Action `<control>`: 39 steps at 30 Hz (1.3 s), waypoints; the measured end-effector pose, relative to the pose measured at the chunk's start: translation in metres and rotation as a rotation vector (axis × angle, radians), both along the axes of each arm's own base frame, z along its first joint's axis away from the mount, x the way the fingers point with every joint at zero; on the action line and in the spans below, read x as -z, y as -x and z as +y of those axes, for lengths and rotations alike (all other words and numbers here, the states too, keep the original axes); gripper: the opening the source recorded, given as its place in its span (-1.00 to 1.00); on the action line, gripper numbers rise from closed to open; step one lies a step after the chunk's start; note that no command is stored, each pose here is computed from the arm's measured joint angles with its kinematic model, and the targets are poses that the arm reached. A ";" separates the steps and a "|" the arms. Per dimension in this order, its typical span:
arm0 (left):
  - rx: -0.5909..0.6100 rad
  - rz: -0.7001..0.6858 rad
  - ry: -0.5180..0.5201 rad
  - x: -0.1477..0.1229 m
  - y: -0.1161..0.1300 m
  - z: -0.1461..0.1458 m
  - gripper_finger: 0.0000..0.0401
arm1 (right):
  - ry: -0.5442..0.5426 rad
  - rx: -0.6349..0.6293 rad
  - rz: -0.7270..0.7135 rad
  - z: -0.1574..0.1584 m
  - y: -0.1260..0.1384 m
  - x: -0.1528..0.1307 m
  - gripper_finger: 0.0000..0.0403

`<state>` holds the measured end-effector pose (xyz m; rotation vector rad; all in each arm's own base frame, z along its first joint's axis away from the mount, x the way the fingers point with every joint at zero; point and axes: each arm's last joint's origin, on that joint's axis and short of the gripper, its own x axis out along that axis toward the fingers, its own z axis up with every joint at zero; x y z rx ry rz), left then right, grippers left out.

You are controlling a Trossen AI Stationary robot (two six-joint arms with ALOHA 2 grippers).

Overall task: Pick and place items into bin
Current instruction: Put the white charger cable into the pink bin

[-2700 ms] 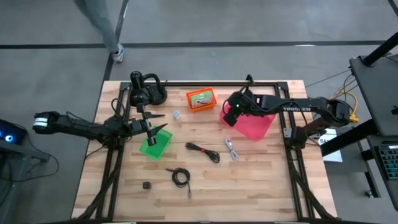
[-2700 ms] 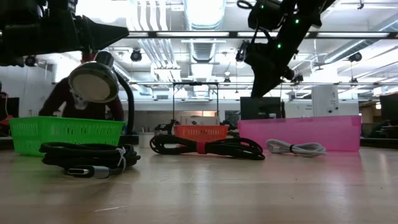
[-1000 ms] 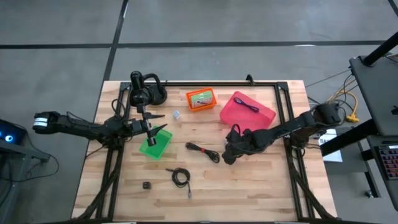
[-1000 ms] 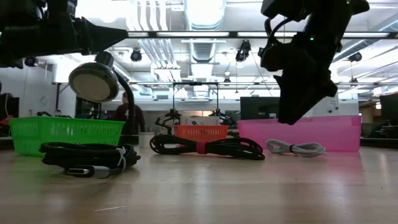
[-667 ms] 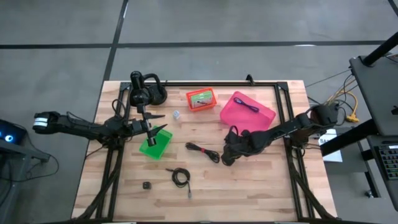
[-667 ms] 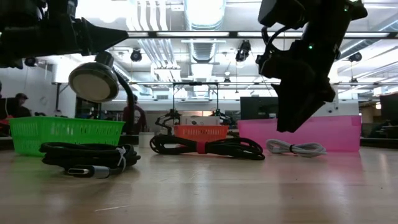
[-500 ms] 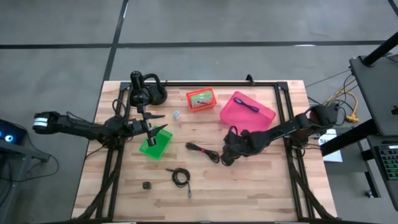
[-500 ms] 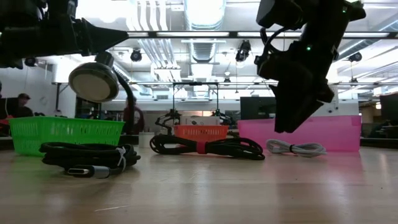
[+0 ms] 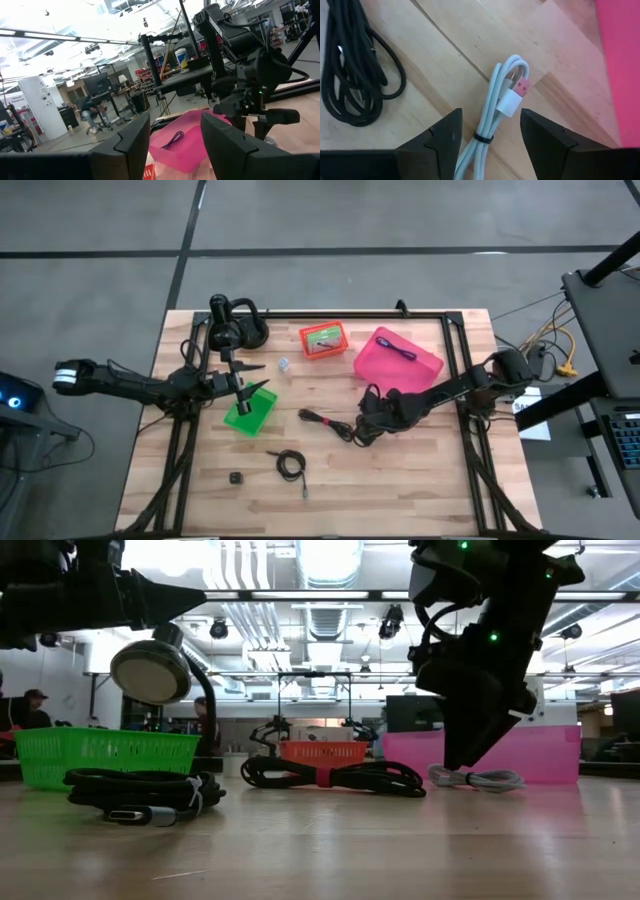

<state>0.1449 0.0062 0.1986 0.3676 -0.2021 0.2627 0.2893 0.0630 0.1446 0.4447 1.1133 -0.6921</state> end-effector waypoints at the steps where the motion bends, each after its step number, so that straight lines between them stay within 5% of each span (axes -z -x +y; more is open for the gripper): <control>1: 0.000 0.000 0.000 0.000 0.000 0.000 -0.19 | 0.003 0.001 0.001 0.000 0.000 0.000 -0.07; 26: 0.000 0.001 0.000 0.000 0.000 0.000 -0.19 | 0.014 0.000 0.065 0.001 -0.002 0.021 -0.09; 39: 0.000 0.002 0.000 0.000 0.000 0.000 -0.19 | -0.020 -0.003 0.069 0.002 -0.002 0.021 -0.70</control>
